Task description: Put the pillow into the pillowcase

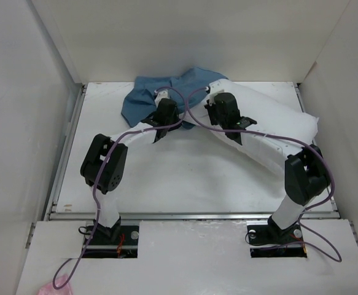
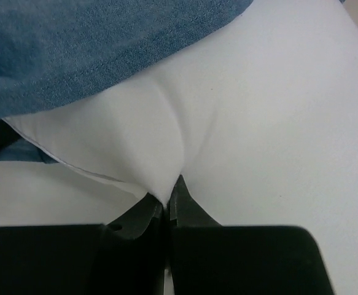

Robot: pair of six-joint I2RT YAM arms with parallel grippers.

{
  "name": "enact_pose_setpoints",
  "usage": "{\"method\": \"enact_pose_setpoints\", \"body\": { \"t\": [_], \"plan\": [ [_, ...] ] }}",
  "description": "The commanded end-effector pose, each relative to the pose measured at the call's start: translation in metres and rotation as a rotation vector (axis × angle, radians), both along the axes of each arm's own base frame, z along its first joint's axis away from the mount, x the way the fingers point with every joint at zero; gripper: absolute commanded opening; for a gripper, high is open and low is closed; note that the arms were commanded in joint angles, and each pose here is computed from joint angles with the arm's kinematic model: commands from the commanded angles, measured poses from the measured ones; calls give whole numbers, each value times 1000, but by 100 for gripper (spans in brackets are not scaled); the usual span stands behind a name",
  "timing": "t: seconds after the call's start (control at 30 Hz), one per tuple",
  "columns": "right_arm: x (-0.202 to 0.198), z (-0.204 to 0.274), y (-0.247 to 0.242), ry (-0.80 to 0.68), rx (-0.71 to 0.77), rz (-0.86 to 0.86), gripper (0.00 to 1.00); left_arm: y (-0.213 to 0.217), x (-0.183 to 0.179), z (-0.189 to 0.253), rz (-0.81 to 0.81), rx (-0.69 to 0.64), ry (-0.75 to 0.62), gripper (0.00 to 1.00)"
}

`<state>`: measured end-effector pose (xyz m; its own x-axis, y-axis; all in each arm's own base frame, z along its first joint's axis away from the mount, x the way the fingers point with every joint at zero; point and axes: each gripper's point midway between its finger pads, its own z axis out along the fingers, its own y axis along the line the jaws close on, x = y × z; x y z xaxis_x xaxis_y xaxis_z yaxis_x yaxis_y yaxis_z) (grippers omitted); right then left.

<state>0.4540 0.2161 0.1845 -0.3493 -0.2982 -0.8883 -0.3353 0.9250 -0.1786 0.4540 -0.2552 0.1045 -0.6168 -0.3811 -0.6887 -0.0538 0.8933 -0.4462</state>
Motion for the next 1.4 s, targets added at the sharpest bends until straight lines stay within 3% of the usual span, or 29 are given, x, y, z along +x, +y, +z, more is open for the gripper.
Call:
{"method": "enact_pose_setpoints", "body": {
  "t": [0.0,0.13,0.27,0.37,0.53,0.67,0.8,0.83,0.97,1.0,1.03,1.1,1.13,1.17,1.2,1.23,1.3,1.37],
  "plan": [
    [9,89,25,-176,289,-7,0,-9,9,26,-30,-26,-46,0],
    [0,108,59,-228,496,26,0,-48,-24,51,-170,-28,-89,0],
    [7,126,58,-324,669,-152,0,-105,-88,95,-401,-100,-145,0],
    [13,142,50,-368,787,-236,0,-135,-150,121,-598,-158,-169,0],
    [15,109,26,-371,857,-401,0,-153,-247,144,-927,-257,-176,0],
    [9,63,32,-288,865,-395,0,-142,-251,128,-894,-200,-115,0],
    [-16,35,47,-206,890,-250,0,-139,-267,104,-922,-230,-30,1],
    [-21,35,51,-191,906,-217,0,-139,-269,100,-925,-240,-16,3],
    [-53,25,70,-114,931,-30,0,-131,-266,88,-868,-191,50,62],
    [-64,20,67,-100,919,-4,6,-126,-266,89,-852,-173,62,76],
    [-70,20,67,-98,913,24,12,-122,-262,98,-836,-160,31,100],
    [-83,15,64,-75,894,46,24,-113,-265,130,-824,-170,-43,100],
    [-90,23,58,-72,892,45,45,-107,-265,144,-810,-161,-68,100],
    [-94,26,55,-72,865,46,59,-100,-262,155,-774,-142,-107,100],
    [-102,30,47,-62,826,45,85,-84,-256,175,-707,-121,-147,100],
    [-100,36,49,-73,833,49,85,-79,-259,183,-706,-123,-150,100],
    [-110,44,36,-57,763,33,98,-58,-245,196,-576,-77,-180,100],
    [-118,54,23,-41,719,-1,100,-41,-239,209,-498,-50,-195,100]
  ]
}}
